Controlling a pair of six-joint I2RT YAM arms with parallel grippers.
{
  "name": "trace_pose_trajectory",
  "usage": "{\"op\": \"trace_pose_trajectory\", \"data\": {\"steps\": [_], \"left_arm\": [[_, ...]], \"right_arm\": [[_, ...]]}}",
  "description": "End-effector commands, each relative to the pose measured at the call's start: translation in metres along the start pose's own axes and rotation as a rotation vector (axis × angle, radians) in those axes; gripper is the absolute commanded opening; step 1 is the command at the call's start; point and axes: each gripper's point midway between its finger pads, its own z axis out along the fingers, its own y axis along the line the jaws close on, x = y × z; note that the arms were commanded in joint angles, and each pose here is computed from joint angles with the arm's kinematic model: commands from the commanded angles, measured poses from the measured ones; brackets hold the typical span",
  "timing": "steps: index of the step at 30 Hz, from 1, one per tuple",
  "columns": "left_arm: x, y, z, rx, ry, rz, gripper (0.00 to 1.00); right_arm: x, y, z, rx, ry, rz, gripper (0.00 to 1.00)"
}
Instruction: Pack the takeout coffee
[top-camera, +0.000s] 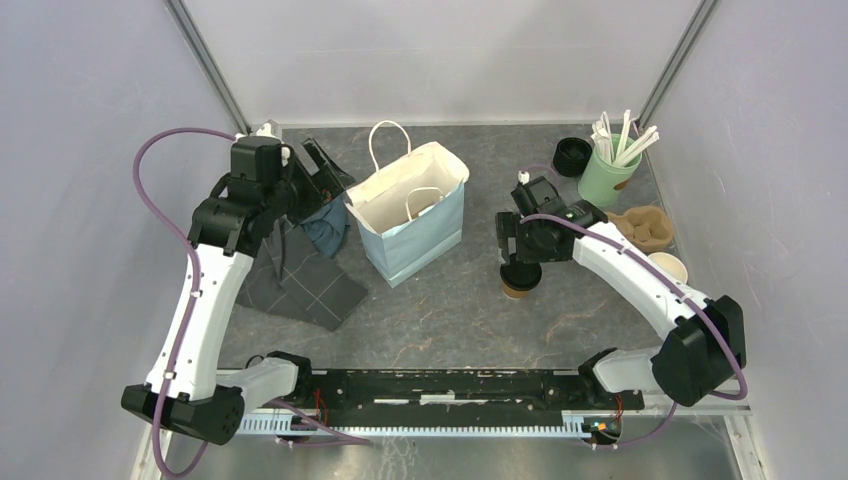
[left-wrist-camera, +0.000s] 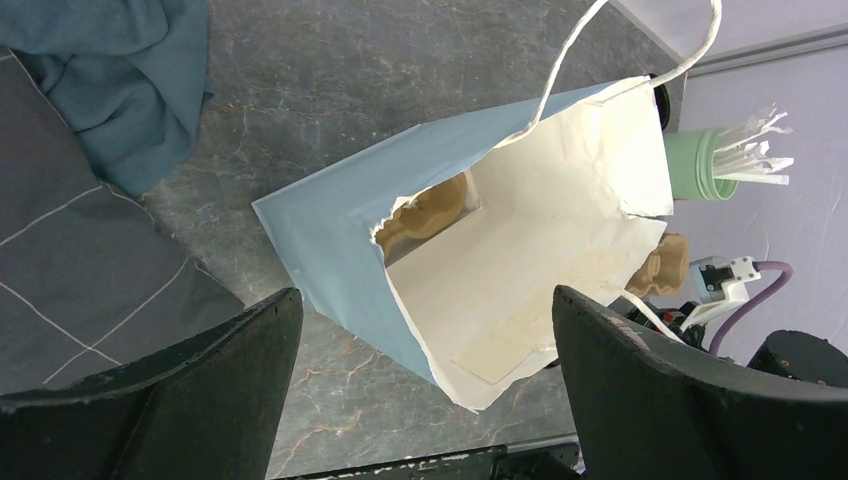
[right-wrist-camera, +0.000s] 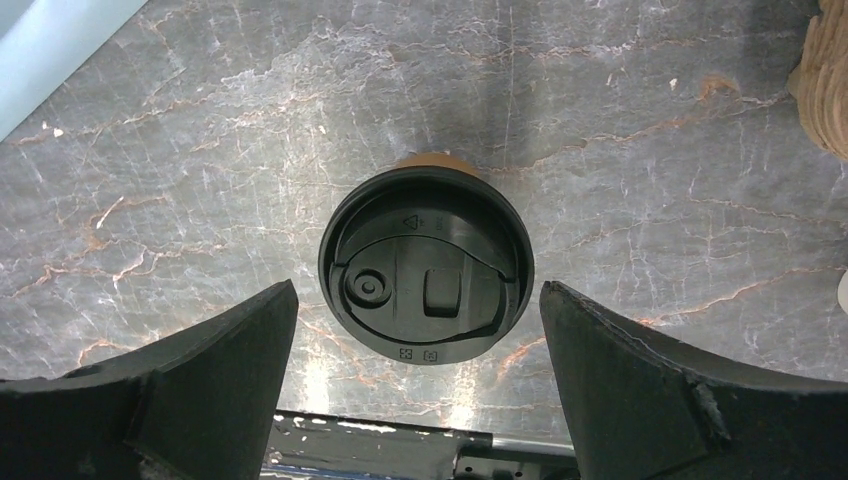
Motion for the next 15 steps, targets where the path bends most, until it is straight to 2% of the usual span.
{"op": "trace_pose_trajectory", "data": {"steps": [1, 8, 15], "left_arm": [[-0.012, -0.017, -0.004, 0.062, -0.035, 0.004, 1.0], [-0.012, -0.015, -0.002, 0.058, -0.033, 0.008, 1.0], [-0.011, -0.015, 0.001, 0.054, -0.027, 0.008, 1.0]], "right_arm": [[-0.004, -0.005, 0.002, 0.04, -0.028, 0.055, 0.98], [-0.003, -0.006, 0.008, 0.051, -0.024, 0.044, 0.98], [0.004, -0.007, 0.014, 0.054, 0.003, 0.024, 0.94]]}}
